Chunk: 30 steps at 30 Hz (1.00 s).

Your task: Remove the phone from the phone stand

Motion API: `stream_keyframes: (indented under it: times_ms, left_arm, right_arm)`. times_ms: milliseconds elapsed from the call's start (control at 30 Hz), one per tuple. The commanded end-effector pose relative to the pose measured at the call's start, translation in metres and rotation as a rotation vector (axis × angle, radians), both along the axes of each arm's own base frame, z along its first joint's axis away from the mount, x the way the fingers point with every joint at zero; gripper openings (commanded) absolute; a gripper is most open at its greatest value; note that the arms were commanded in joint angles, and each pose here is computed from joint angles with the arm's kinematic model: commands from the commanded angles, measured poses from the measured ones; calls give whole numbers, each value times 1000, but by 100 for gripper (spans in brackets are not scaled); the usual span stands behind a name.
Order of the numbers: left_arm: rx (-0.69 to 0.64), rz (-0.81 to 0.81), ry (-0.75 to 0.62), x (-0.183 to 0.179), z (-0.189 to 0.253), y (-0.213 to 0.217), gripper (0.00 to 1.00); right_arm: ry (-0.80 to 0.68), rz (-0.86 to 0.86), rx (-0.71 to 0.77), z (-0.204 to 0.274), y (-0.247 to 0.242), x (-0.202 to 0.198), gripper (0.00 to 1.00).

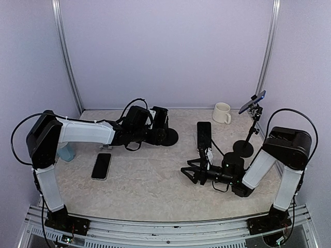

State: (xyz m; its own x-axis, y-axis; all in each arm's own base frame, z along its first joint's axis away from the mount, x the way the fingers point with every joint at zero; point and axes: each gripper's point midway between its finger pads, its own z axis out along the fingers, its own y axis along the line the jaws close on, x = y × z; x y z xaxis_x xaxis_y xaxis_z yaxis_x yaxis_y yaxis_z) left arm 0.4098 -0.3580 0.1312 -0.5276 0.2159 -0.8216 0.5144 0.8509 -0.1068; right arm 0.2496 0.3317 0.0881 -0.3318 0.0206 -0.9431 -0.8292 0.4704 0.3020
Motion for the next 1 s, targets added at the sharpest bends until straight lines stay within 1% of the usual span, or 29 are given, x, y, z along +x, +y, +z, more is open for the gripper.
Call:
stream_keyframes:
  times_ms: [0, 167, 267, 400, 533, 733, 967]
  left_arm:
    - [-91, 27, -88, -20, 49, 3, 50]
    - [-117, 51, -86, -55, 56, 11, 45]
    - [-117, 63, -82, -79, 51, 15, 44]
    - [-148, 73, -65, -110, 48, 18, 44]
    - [-174, 79, -58, -131, 49, 21, 43]
    - [-175, 74, -64, -146, 49, 18, 42]
    - [-173, 72, -71, -151, 48, 18, 41]
  right_arm:
    - [79, -66, 23, 23, -6, 10, 62]
    - [128, -70, 27, 51, -5, 10, 59]
    - [174, -66, 49, 68, -3, 9, 57]
    - [229, -42, 83, 87, 1, 5, 55]
    - [246, -8, 96, 102, 15, 1, 55]
    - [280, 75, 103, 106, 49, -5, 55]
    - [333, 164, 131, 105, 76, -11, 56]
